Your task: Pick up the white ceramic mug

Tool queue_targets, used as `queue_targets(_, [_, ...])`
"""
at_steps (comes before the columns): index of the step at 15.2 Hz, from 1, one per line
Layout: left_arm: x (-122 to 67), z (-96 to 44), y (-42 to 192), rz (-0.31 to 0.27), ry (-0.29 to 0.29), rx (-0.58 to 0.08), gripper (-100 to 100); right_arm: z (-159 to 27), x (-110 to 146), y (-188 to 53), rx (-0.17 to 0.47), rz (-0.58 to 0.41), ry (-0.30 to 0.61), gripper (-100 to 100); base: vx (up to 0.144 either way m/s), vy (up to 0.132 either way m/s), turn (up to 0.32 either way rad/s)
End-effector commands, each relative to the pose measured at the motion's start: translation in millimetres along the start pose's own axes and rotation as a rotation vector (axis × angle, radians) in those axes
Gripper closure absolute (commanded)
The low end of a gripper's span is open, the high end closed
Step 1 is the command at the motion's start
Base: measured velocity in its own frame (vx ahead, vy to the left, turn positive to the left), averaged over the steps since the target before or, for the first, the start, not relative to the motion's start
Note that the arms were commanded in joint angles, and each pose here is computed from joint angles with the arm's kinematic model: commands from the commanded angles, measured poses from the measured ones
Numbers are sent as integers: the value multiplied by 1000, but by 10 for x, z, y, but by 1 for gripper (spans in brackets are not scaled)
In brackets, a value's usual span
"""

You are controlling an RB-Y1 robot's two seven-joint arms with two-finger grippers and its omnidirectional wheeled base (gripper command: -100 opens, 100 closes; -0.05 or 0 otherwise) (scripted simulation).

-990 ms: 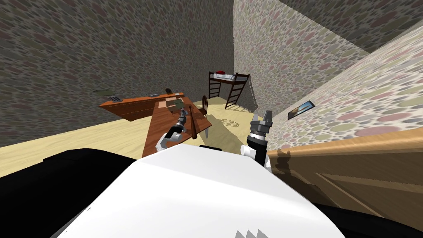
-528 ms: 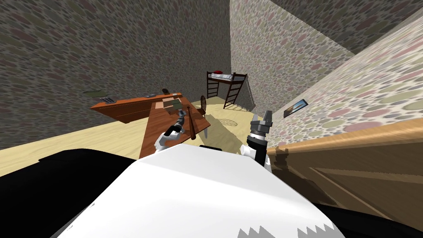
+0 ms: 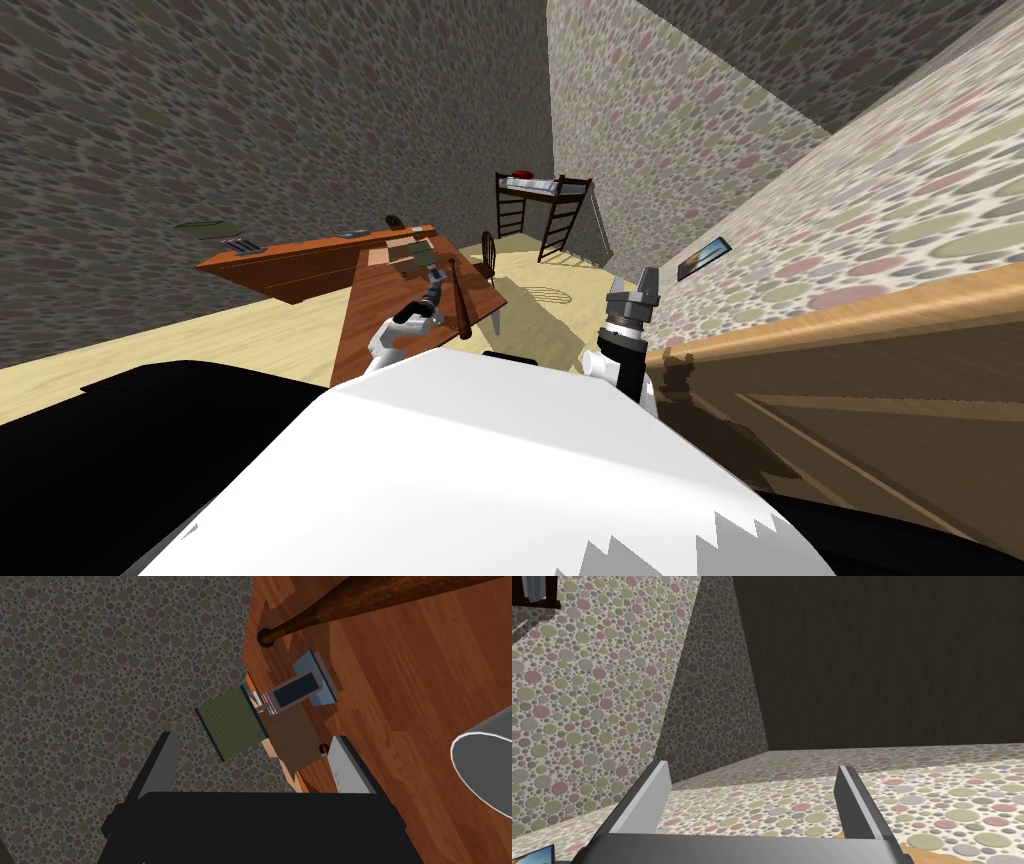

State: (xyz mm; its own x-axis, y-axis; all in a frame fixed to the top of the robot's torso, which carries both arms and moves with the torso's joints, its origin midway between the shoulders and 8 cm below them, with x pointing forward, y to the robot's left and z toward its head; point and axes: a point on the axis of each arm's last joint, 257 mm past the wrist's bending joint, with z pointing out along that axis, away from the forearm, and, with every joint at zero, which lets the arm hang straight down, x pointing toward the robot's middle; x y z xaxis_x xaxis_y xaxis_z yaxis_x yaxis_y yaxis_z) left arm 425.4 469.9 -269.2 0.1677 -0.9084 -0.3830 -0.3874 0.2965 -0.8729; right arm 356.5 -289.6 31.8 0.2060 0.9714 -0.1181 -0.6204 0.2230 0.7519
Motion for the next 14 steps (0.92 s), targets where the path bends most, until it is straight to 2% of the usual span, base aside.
queue_targets(1, [-9, 1, 87, 0, 3, -31, -100, 0, 0, 0, 0, 0, 0, 0, 0, 0, 0])
queue_targets(2, [-156, 55, 263, -2, -12, -85, -100, 0, 0, 0, 0, 0, 0, 0, 0, -7, -96])
queue_targets(5, [-137, 48, 341, -2, -4, -116, -100, 0, 0, 0, 0, 0, 0, 0, 0, -3, -49])
queue_targets(6, [-288, 88, 500, -8, -20, -164, -100, 0, 0, 0, 0, 0, 0, 0, 0, -6, -86])
queue_targets(9, [-265, 72, 591, -9, -11, -200, -100, 0, 0, 0, 0, 0, 0, 0, 0, -3, -51])
queue_targets(10, [-408, 95, 759, -18, -25, -254, -100, 0, 0, 0, 0, 0, 0, 0, 1, -5, -84])
queue_targets(13, [-387, 75, 834, -19, -17, -284, -100, 0, 0, 0, 0, 0, 0, 0, 1, -1, -48])
queue_targets(14, [-524, 85, 991, -33, -30, -335, -100, 0, 0, 0, 0, 0, 0, 0, 2, -2, -88])
